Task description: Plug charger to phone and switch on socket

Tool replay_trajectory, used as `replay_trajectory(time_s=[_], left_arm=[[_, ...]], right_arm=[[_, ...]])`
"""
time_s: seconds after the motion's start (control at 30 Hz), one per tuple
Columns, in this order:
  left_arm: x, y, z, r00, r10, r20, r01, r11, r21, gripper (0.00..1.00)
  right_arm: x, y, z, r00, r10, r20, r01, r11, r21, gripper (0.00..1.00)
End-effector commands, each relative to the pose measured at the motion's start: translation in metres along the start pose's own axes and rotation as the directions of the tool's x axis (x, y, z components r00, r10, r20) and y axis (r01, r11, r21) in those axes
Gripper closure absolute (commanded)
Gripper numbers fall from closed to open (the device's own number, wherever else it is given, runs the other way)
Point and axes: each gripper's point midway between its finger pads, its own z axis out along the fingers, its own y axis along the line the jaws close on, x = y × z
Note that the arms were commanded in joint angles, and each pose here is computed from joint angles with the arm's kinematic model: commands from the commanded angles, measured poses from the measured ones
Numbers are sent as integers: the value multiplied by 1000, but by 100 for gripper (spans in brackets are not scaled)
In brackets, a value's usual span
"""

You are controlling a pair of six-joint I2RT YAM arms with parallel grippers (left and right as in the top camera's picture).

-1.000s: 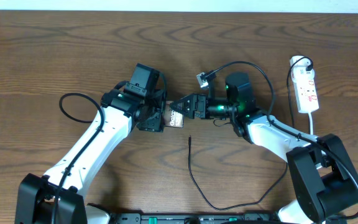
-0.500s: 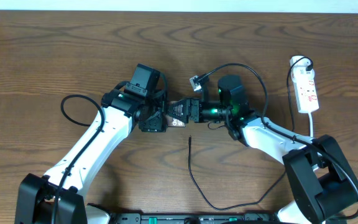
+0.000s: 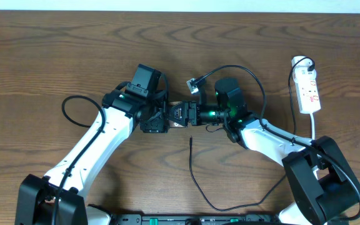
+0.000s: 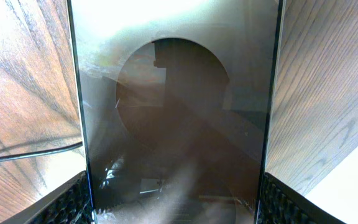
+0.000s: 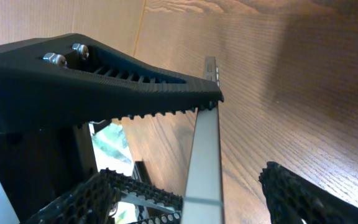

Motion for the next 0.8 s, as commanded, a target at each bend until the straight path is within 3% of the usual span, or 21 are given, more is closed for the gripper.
replay_trajectory(time_s=[0.0, 0.2, 0.53, 0.77], left_arm=[[10, -9, -9, 999, 6, -31, -5, 1000, 30, 93], [10, -9, -9, 999, 7, -31, -6, 1000, 30, 93], [10, -9, -9, 999, 7, -31, -6, 1000, 30, 93], [10, -9, -9, 999, 7, -31, -6, 1000, 30, 92]], right_arm=[[-1, 2, 2, 1000, -21, -2, 21, 1000, -3, 28], [-1, 2, 2, 1000, -21, -2, 21, 1000, -3, 35], [-1, 2, 2, 1000, -21, -2, 21, 1000, -3, 61], [-1, 2, 2, 1000, -21, -2, 21, 1000, -3, 68]])
